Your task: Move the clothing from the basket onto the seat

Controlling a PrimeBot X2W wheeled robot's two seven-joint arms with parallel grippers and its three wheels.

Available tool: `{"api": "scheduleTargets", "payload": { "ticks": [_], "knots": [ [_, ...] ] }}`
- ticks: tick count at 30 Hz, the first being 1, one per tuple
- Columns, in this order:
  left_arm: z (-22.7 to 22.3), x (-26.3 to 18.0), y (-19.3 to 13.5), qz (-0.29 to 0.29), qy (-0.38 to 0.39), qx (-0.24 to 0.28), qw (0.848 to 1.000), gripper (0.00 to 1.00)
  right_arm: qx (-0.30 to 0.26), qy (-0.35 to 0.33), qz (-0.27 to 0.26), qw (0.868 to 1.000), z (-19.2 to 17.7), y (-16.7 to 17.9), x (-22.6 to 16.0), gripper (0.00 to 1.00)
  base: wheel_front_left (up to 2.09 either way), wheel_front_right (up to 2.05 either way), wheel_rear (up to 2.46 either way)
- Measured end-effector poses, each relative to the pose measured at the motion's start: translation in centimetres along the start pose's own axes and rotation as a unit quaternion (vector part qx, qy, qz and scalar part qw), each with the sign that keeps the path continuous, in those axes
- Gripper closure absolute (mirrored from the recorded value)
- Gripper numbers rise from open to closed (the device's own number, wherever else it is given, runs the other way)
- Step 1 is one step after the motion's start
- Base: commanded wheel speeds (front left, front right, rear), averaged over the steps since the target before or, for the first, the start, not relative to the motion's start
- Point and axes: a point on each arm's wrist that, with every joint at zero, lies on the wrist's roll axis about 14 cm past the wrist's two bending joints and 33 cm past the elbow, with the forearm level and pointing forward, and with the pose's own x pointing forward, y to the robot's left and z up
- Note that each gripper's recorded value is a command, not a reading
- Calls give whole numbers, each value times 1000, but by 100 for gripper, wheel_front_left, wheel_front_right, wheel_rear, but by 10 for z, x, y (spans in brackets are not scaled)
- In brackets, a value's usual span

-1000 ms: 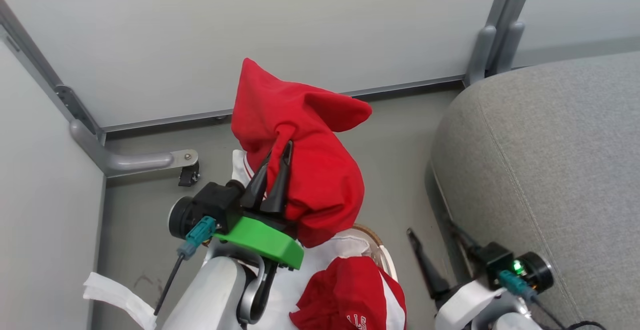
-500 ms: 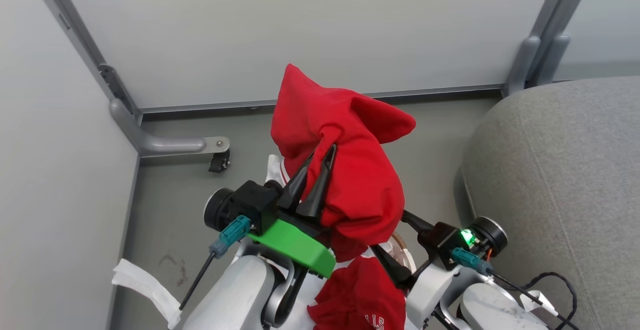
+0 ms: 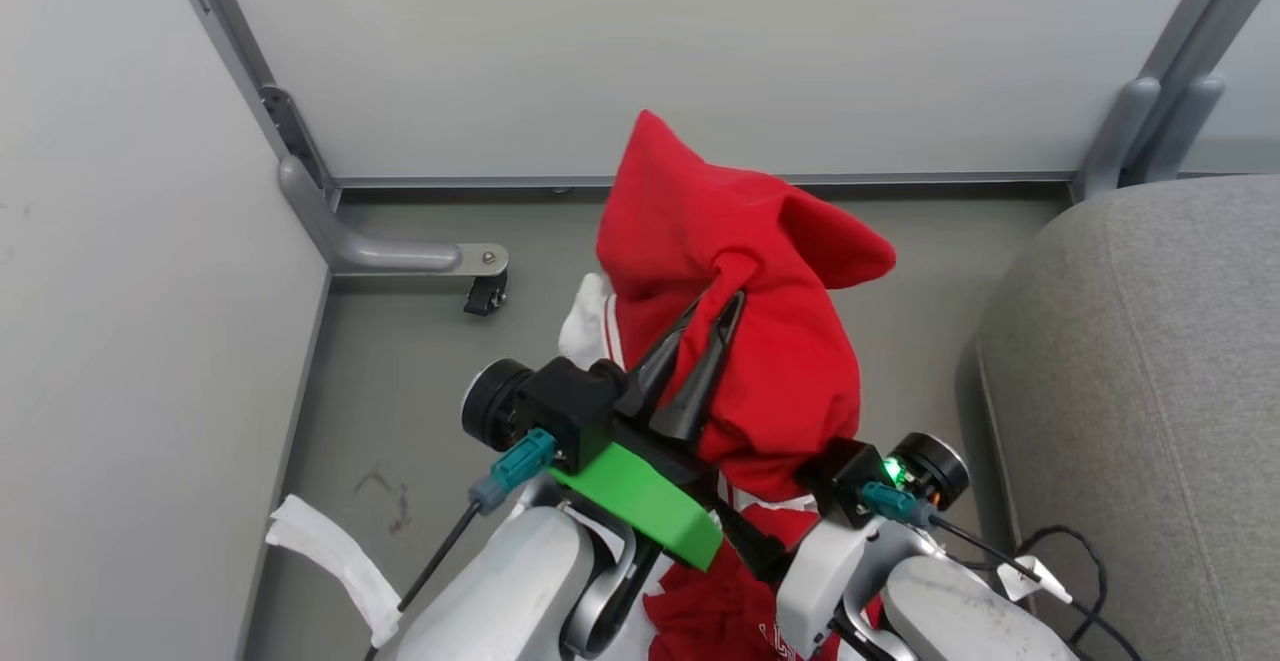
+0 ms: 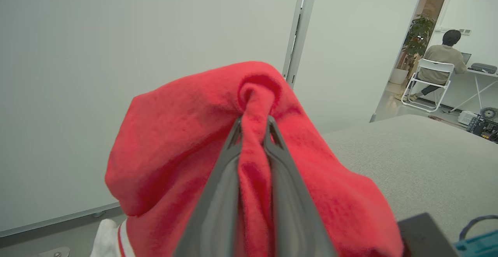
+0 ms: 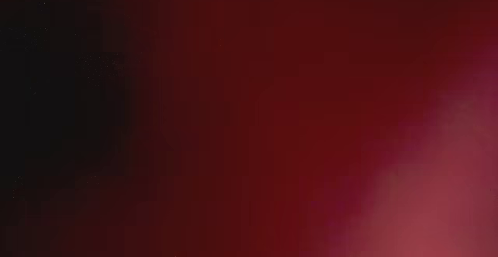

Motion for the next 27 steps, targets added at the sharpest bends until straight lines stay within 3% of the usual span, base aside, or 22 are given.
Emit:
{"api": "scheduleTargets", "payload": {
  "ticks": [5, 6, 8, 27],
  "knots": [
    [-1, 0, -1, -3, 3, 0, 1000, 100, 9, 0, 23, 1000, 3, 7, 12, 0, 0, 0, 0],
    [-1, 0, -1, -3, 4, 1, 1000, 100, 13, 0, 26, 1000, 3, 8, 14, 53, 0, 0, 0],
    [-2, 0, 1, 1, 5, -2, 1000, 100, 19, 0, 36, 999, 3, 13, 17, 100, 0, 0, 0],
    [-7, 6, 5, 5, 9, -1, 1000, 100, 24, -18, -4, 1000, 11, -10, 2, 100, 0, 0, 0]
  ]
}}
